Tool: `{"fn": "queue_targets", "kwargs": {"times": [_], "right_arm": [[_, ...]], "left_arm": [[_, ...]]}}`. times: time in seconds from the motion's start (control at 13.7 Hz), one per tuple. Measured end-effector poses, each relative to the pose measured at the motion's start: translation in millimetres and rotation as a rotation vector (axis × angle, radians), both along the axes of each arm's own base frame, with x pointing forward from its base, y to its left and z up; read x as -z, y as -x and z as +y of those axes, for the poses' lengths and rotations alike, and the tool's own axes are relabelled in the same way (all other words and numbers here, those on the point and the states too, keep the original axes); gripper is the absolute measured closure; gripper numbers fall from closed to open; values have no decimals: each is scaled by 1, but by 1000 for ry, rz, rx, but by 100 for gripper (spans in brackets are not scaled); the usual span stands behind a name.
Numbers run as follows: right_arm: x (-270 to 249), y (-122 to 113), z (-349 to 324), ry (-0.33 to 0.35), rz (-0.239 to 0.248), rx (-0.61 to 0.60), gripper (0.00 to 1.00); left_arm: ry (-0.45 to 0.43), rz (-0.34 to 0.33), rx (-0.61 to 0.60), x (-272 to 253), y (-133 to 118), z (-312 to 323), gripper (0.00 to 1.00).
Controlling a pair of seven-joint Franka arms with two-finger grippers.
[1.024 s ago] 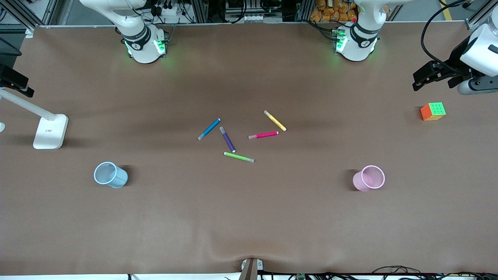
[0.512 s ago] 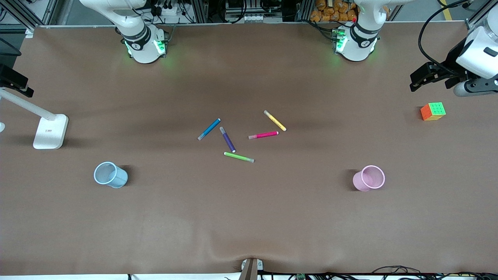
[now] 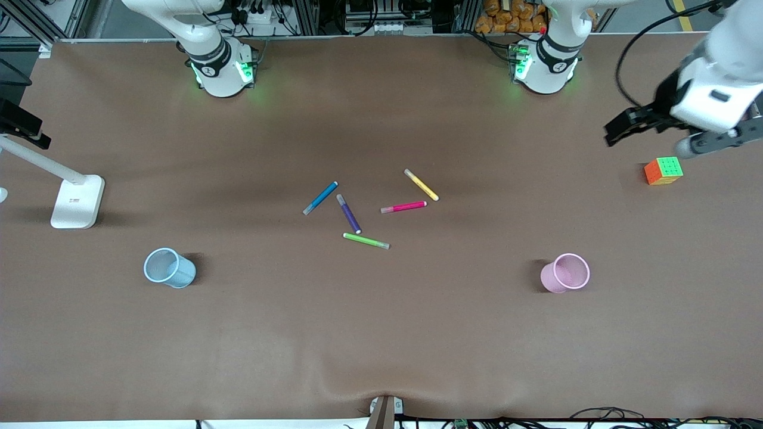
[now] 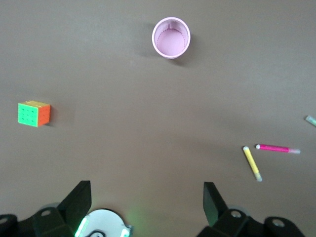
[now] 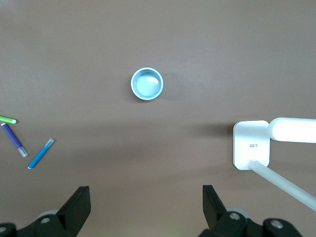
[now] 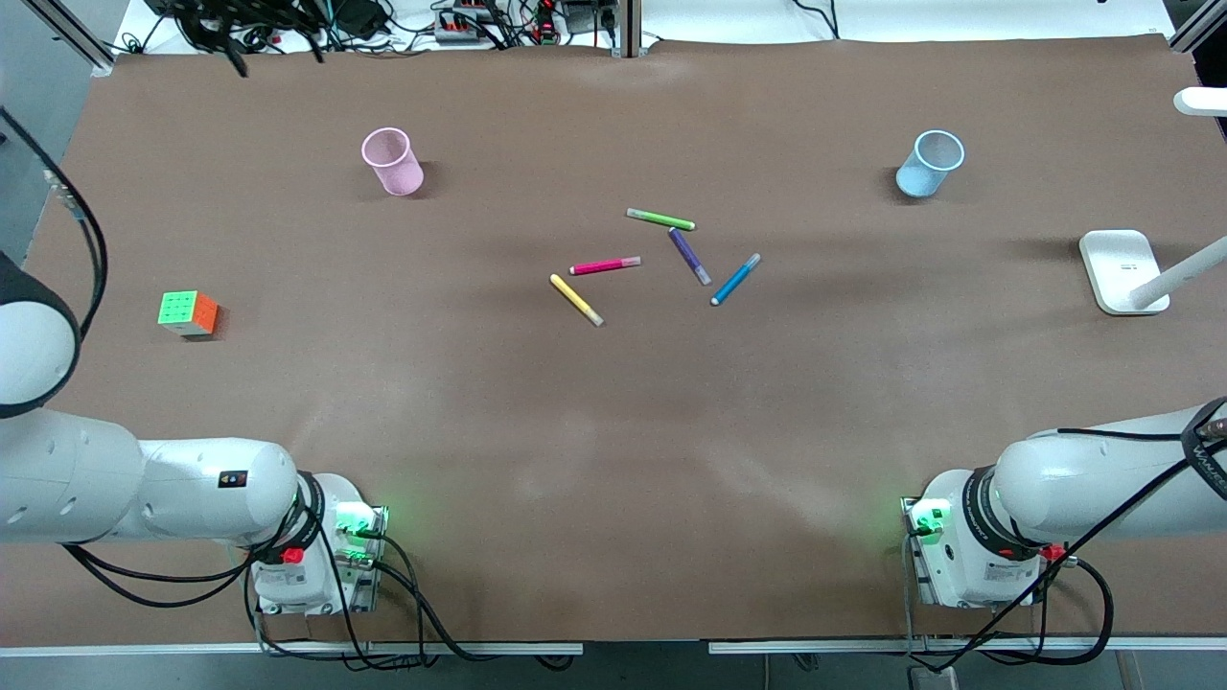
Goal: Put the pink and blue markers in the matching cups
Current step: 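Move the left gripper over the pink marker among the markers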
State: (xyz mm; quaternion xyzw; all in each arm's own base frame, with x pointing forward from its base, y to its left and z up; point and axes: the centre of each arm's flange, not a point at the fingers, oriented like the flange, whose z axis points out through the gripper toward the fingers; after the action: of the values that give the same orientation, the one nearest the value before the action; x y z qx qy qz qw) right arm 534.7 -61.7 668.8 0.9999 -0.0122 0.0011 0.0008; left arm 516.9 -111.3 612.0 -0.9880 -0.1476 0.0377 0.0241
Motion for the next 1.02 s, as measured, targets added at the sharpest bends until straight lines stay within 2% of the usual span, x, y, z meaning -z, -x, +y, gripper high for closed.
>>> {"fn": "queue_targets", "kwargs": {"times": [0.15,0.37,0.73,1.02], "right_arm": [[0,0,0,0,0,1,0],[0,0,-1,0,0,1,0],[1,0,-1,0,2,2,0],[1,0,-1,0,2,2,0]], "left_arm": [[-8,21,-36,15,-3,-23,0],[-13,14,-94,38,-3,-58,0],[-24,6,-263,85,10,-132,0],[-23,7,-378,138,7,-187,0]]}}
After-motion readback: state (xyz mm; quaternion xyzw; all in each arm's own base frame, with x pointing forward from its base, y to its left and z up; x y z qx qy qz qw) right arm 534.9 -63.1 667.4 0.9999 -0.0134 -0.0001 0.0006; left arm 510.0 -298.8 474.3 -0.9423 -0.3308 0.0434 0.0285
